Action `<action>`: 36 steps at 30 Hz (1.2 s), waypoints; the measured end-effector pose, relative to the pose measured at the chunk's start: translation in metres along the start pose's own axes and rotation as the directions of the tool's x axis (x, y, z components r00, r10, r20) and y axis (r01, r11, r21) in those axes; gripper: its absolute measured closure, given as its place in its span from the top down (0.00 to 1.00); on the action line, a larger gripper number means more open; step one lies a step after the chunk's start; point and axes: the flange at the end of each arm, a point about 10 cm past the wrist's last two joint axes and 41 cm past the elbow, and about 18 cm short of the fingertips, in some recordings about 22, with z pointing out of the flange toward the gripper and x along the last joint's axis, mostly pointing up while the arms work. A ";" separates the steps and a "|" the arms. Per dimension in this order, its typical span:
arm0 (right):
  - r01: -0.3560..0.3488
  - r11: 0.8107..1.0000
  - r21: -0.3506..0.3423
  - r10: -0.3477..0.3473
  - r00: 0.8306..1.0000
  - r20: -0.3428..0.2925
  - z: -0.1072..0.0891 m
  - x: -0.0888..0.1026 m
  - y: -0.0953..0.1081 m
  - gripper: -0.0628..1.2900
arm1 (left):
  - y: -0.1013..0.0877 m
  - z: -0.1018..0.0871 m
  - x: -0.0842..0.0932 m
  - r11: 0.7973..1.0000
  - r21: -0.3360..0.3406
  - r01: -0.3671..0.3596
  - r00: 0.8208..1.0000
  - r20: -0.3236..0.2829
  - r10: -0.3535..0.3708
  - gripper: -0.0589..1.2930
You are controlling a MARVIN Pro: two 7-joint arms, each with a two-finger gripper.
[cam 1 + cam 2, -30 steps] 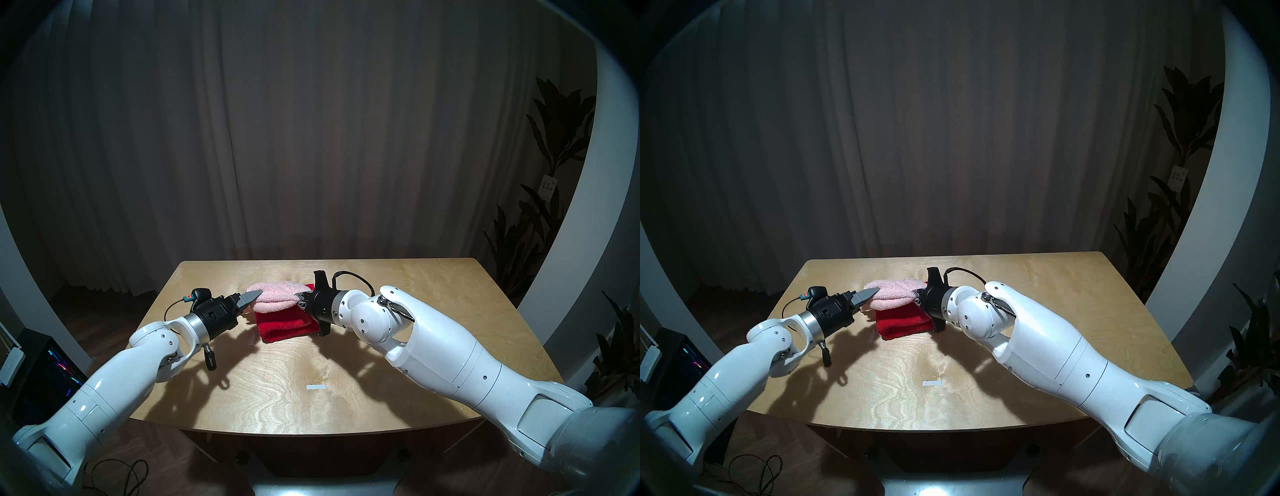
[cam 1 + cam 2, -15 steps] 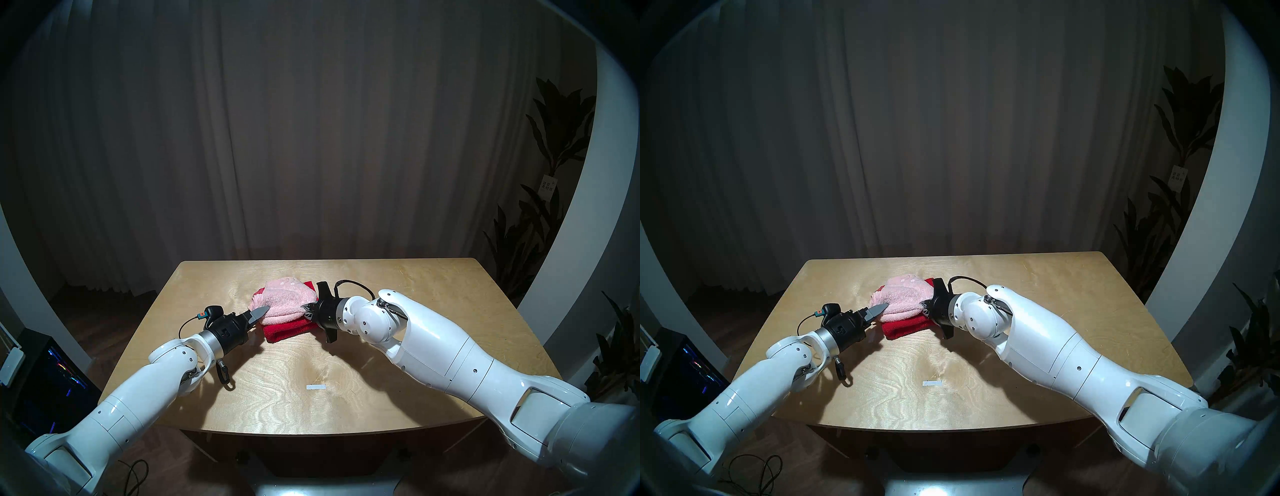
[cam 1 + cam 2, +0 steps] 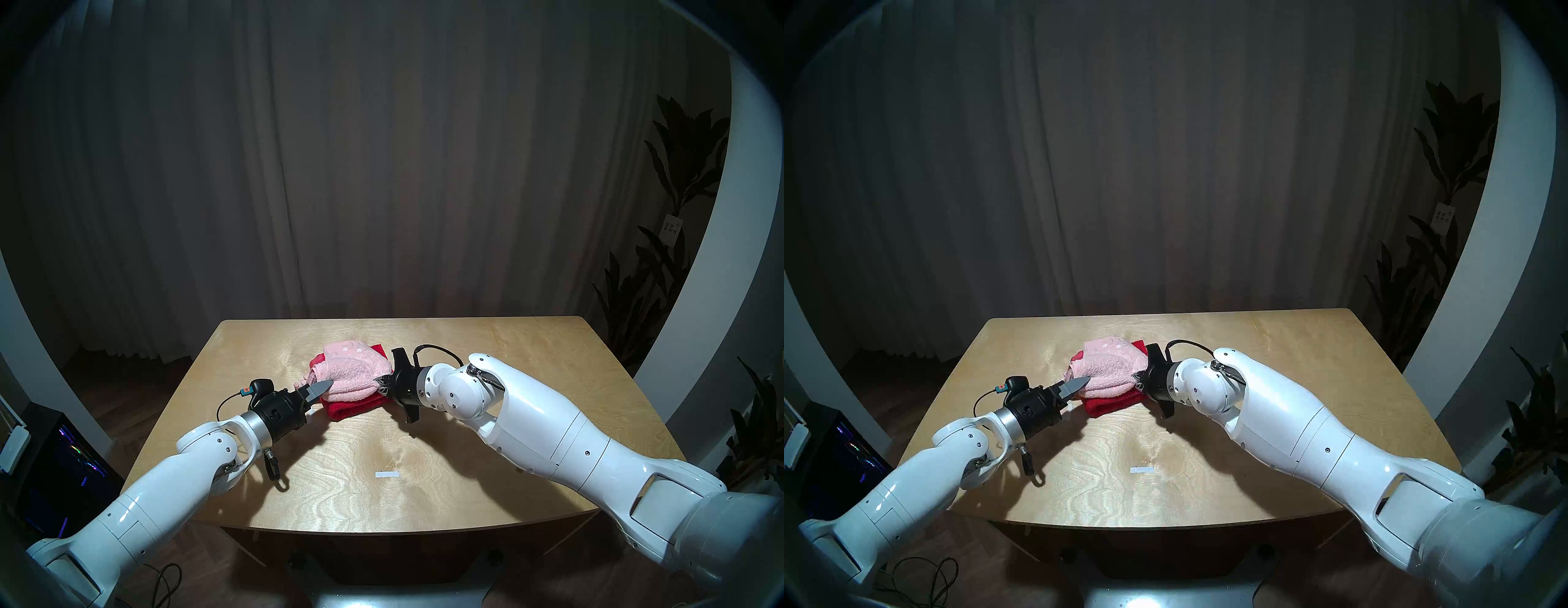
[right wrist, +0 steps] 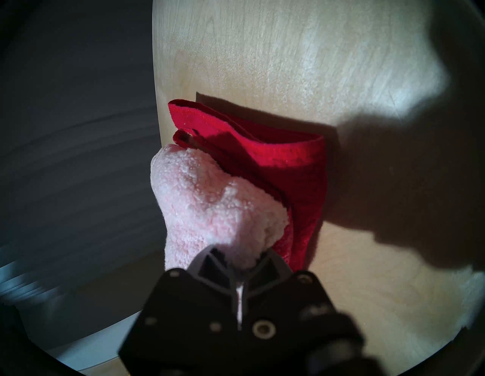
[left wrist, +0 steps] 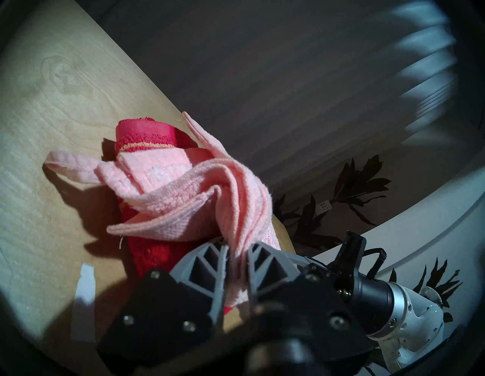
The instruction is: Fold each towel twice and stack them on table
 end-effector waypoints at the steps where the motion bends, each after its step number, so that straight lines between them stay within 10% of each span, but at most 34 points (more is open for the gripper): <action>1: 0.000 1.000 -0.003 0.000 1.000 -0.004 -0.001 0.001 0.001 0.02 | 0.000 -0.002 0.000 1.000 0.007 0.001 1.000 0.001 -0.001 0.16; 5: 0.000 1.000 -0.010 0.000 1.000 -0.015 -0.002 0.005 0.002 0.02 | -0.001 -0.005 -0.002 1.000 0.026 0.004 1.000 0.009 -0.005 0.17; 8: 0.002 1.000 -0.014 -0.003 1.000 -0.020 -0.003 0.007 0.002 0.02 | -0.003 -0.008 -0.004 0.999 0.043 0.007 1.000 0.022 -0.007 0.51; 10: 0.003 1.000 -0.014 -0.003 1.000 -0.020 -0.004 0.007 0.002 0.02 | -0.003 -0.009 -0.005 0.999 0.046 0.007 1.000 0.024 -0.008 0.53; 36: 0.057 0.997 -0.049 -0.056 0.998 0.018 -0.022 0.011 0.005 0.02 | 0.003 -0.011 0.006 0.999 0.033 0.006 1.000 -0.006 -0.005 0.39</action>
